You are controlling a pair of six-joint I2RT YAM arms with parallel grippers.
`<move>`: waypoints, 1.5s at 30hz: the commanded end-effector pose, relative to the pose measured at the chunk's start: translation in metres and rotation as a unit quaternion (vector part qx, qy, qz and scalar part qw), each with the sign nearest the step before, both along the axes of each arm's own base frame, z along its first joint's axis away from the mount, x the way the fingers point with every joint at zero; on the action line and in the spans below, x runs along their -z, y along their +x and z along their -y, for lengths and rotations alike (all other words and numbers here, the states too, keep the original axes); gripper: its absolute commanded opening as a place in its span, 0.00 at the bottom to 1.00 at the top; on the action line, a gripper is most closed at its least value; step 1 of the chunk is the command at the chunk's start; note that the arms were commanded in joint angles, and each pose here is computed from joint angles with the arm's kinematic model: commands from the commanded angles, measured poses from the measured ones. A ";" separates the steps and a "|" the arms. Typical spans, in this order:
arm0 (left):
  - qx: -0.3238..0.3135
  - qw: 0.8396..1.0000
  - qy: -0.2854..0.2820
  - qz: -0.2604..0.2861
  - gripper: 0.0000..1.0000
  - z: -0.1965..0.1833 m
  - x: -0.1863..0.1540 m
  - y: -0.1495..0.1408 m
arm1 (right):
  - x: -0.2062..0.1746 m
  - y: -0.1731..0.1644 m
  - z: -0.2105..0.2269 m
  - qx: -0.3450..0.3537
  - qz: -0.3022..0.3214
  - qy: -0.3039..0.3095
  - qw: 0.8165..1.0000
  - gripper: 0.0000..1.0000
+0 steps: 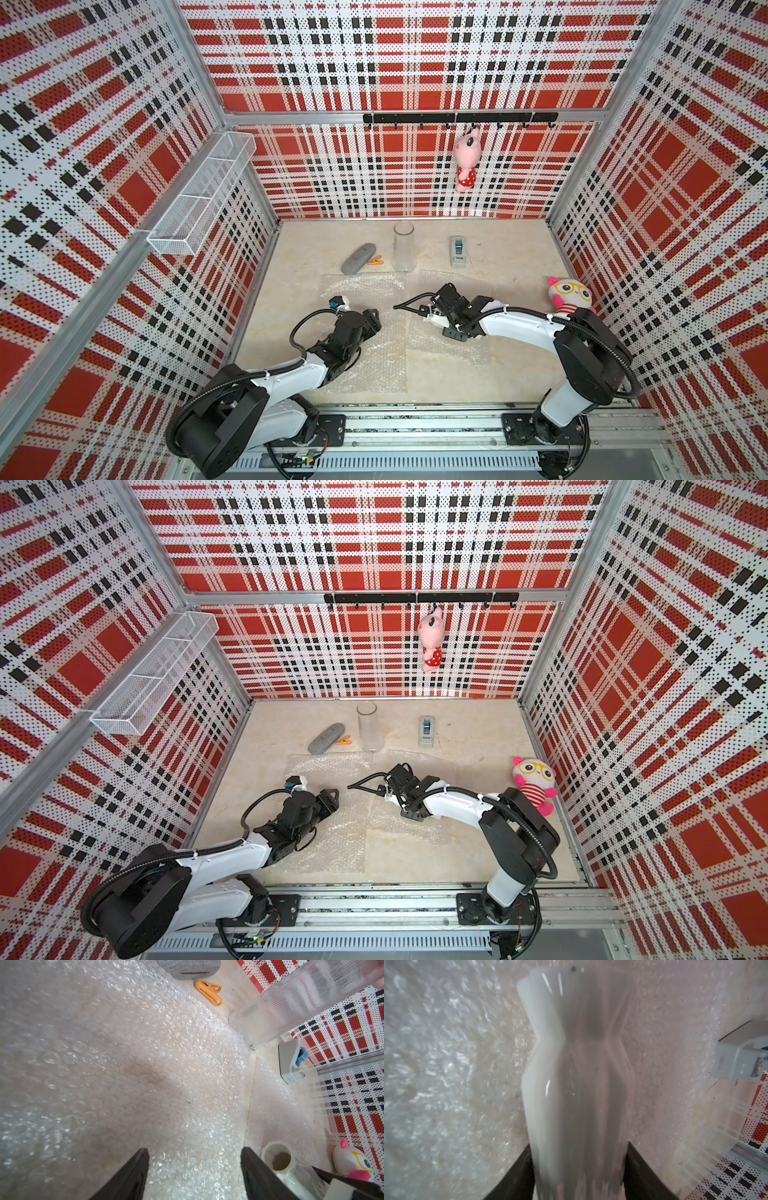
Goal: Wrap vases in bubble wrap
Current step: Place the vase in bubble wrap, then wrap the vase in bubble wrap.
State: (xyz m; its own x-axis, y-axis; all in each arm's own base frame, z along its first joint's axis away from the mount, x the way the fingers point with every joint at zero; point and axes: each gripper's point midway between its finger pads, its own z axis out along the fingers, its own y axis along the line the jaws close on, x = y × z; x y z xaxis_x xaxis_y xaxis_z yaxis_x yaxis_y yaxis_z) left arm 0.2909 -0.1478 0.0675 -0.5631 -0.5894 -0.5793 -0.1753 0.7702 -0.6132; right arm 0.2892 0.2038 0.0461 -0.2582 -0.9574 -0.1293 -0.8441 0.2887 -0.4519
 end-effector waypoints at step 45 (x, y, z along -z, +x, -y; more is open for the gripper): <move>0.010 0.999 0.045 -0.003 0.75 0.008 0.002 0.003 | 0.018 -0.095 -0.058 0.148 -0.125 0.180 0.964 0.55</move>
